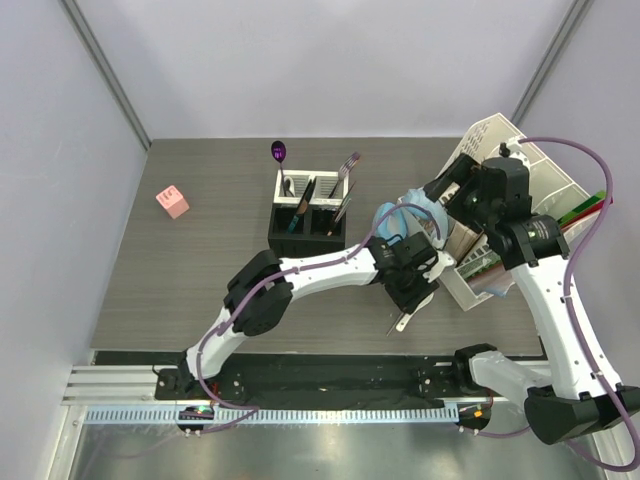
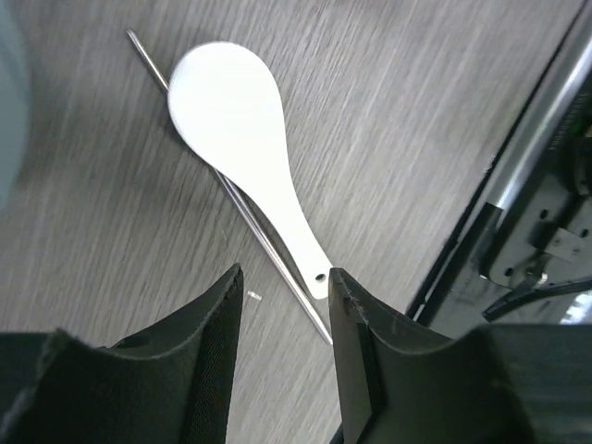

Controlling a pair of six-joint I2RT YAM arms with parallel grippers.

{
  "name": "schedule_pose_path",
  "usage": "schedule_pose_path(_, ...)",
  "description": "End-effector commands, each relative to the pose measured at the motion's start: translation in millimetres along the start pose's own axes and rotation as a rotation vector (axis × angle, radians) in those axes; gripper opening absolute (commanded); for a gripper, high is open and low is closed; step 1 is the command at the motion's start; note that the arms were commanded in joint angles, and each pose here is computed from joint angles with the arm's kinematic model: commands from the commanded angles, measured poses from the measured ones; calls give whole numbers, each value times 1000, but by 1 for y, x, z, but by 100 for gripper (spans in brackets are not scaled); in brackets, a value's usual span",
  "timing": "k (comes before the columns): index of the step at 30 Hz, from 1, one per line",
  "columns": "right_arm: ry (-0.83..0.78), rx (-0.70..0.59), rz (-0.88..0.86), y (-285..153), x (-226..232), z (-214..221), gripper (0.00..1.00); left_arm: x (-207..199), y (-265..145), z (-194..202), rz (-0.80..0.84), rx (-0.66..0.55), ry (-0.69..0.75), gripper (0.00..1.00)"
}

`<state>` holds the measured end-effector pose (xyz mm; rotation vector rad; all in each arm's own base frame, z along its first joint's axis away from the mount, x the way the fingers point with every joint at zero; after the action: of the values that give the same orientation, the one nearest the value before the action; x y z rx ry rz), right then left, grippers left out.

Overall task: Sort the eating utensils into containers
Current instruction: Pick up the spoon from the center of the board.

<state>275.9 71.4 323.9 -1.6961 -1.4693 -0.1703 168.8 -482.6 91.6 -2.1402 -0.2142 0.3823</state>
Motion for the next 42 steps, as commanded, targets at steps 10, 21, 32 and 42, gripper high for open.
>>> schedule_pose_path(10, -12, 16, 32, 2, -19, -6, 92, -9, 23, 8, 19, 59, -14, 43)
schedule_pose_path(21, -7, 75, 16, 6, -22, 0, 91, -7, 43, 12, -7, 80, -17, 44)
schedule_pose_path(32, 9, 80, 20, 1, -28, 3, 92, 14, 68, 50, -179, 235, -35, 29)
schedule_pose_path(42, 32, 114, 23, 11, -30, 9, 91, 13, 19, 60, -174, 143, -46, 5)
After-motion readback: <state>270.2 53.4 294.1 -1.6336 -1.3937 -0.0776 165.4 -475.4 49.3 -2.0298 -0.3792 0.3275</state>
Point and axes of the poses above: each gripper's point midway between its finger pads, its own y axis out along the fingers, its own x axis along the line the jaws close on, z = x × y, the point moved 3 cm from there along -y, back along the fingers, and after that the axes turned 6 degrees about y, right-handed, at the moved point
